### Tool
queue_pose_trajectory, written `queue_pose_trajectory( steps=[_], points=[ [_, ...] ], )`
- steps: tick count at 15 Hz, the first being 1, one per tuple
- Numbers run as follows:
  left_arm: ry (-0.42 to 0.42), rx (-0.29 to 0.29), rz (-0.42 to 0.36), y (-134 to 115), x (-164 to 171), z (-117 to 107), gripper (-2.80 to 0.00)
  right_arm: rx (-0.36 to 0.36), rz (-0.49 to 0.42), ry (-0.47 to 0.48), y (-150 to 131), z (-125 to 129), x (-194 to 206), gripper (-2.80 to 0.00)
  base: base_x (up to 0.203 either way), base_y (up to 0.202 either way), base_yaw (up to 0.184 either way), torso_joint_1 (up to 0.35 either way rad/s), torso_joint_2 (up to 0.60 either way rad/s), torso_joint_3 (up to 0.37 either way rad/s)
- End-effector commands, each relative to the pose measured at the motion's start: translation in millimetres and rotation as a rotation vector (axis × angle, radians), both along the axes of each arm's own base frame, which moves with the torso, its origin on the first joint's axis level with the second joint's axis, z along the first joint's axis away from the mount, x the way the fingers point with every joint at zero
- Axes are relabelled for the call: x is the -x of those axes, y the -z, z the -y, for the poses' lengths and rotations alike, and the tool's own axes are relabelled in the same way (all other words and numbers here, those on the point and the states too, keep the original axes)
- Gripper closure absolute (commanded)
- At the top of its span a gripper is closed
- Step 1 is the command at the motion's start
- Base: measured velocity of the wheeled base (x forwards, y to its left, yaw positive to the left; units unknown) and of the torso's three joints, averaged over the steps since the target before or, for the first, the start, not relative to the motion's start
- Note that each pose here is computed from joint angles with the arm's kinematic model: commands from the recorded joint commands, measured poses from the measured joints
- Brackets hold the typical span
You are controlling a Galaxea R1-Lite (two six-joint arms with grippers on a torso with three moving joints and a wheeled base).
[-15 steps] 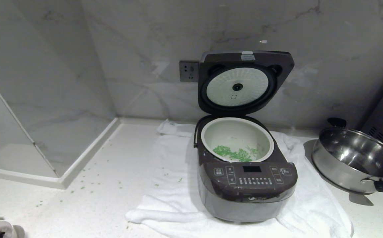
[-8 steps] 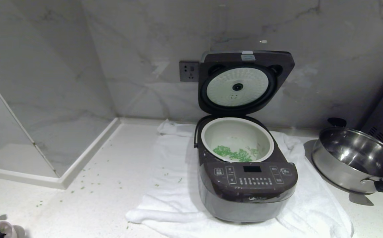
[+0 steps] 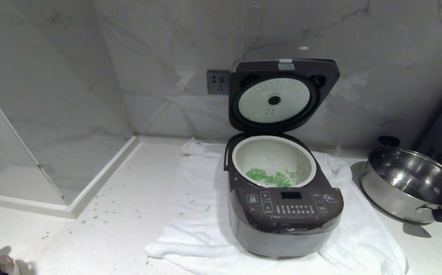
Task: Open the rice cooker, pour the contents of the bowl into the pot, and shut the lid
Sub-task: Pick up the bowl on the table
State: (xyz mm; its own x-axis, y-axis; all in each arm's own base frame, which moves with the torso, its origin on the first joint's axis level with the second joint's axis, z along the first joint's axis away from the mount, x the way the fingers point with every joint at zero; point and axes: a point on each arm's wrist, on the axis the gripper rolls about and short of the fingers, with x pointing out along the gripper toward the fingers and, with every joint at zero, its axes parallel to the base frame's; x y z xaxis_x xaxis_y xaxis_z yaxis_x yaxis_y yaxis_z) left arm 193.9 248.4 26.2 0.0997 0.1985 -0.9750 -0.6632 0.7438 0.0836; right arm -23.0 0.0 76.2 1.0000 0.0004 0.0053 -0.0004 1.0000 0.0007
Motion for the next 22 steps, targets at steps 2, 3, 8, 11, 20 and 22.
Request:
queue_pose_trajectory(
  steps=[2, 3, 8, 11, 20, 22],
  points=[
    [0.006, 0.006, -0.006, 1.5, -0.6, 1.5, 0.00, 0.000, 0.001, -0.001, 0.0, 0.0, 0.0, 0.00, 0.000, 0.000, 0.000, 0.000, 0.00, 0.000],
    [0.009, 0.006, -0.007, 1.7, -1.2, 2.3, 0.00, 0.001, -0.001, 0.000, 0.0, 0.0, -0.1, 0.00, 0.000, 0.000, 0.000, 0.000, 0.00, 0.000],
    [0.014, 0.010, -0.015, 0.9, 1.2, 7.4, 0.00, 0.000, 0.000, 0.000, 0.0, 0.0, 0.0, 0.00, 0.000, 0.000, 0.000, 0.000, 0.00, 0.000],
    [0.016, 0.012, -0.015, -0.7, 2.8, 10.3, 0.00, 0.001, -0.001, 0.000, 0.0, 0.0, -0.1, 0.00, 0.000, 0.000, 0.000, 0.000, 0.00, 0.000],
    [0.048, 0.020, 0.012, -8.4, -11.4, 34.0, 0.00, 0.000, -0.001, -0.001, 0.0, 0.0, -0.1, 0.00, 0.000, 0.000, 0.000, 0.000, 0.00, 0.000],
    [0.058, 0.026, 0.014, -8.5, -17.2, 40.2, 0.00, 0.000, -0.001, 0.000, 0.0, 0.0, -0.1, 0.00, 0.000, 0.000, 0.000, 0.000, 0.00, 0.000]
  ],
)
